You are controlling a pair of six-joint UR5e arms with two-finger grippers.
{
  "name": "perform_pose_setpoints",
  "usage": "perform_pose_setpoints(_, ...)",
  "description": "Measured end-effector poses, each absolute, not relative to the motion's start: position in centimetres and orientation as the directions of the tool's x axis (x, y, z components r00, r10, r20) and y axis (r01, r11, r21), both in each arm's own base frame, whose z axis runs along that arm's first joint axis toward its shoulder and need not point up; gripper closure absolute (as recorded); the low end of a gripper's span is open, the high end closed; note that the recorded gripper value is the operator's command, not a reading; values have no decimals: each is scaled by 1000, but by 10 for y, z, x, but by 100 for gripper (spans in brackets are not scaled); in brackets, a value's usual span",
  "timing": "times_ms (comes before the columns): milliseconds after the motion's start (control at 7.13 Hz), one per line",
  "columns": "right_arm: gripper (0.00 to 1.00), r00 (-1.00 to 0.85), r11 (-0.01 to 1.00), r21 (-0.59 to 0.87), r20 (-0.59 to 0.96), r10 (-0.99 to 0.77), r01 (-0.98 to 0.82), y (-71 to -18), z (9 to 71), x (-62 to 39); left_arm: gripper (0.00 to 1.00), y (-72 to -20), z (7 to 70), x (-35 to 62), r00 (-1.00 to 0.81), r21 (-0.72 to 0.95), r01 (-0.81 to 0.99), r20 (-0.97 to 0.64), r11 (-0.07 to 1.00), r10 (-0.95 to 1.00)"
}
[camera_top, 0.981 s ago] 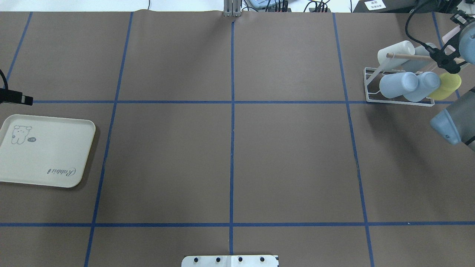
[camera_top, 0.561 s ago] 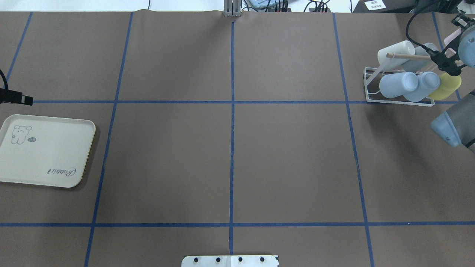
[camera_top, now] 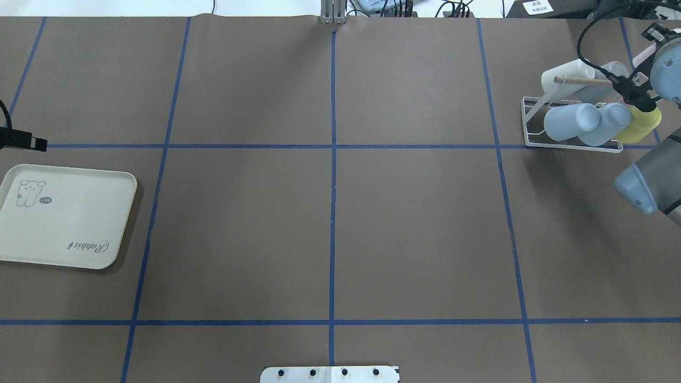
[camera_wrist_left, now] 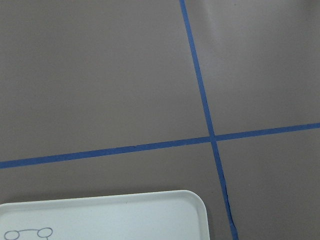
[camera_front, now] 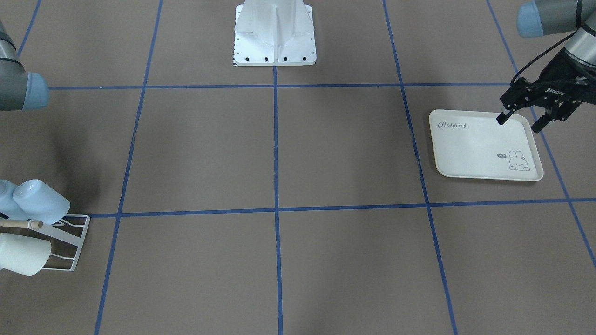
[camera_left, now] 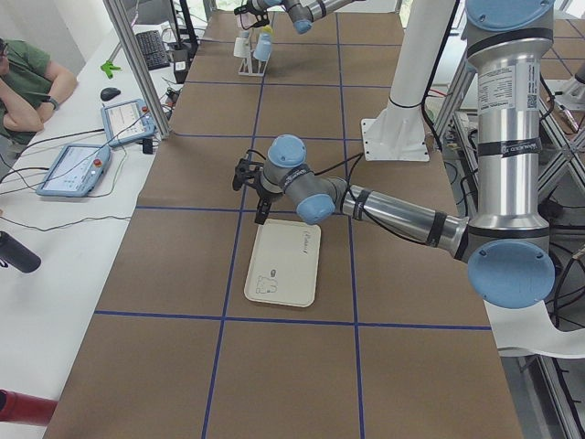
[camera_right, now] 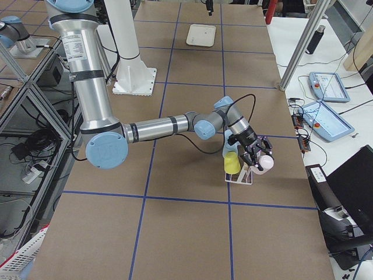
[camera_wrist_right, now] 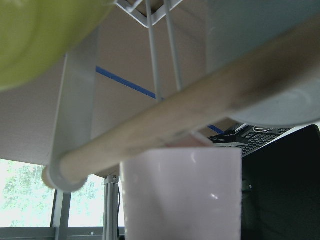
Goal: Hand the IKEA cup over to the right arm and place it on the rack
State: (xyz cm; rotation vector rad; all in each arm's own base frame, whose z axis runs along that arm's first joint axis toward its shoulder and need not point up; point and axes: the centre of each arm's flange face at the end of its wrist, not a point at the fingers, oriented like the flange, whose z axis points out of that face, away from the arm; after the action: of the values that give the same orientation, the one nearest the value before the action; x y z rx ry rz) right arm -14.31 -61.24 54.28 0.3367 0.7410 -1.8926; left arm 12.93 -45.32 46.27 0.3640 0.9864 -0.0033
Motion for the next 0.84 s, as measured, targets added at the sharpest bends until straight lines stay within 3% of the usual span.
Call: perform_pose_setpoints(841,30,-443,-287,-351,-535,-720,891,-611,543,-150,0,-454,464,130,557,297,165,-815,941,160)
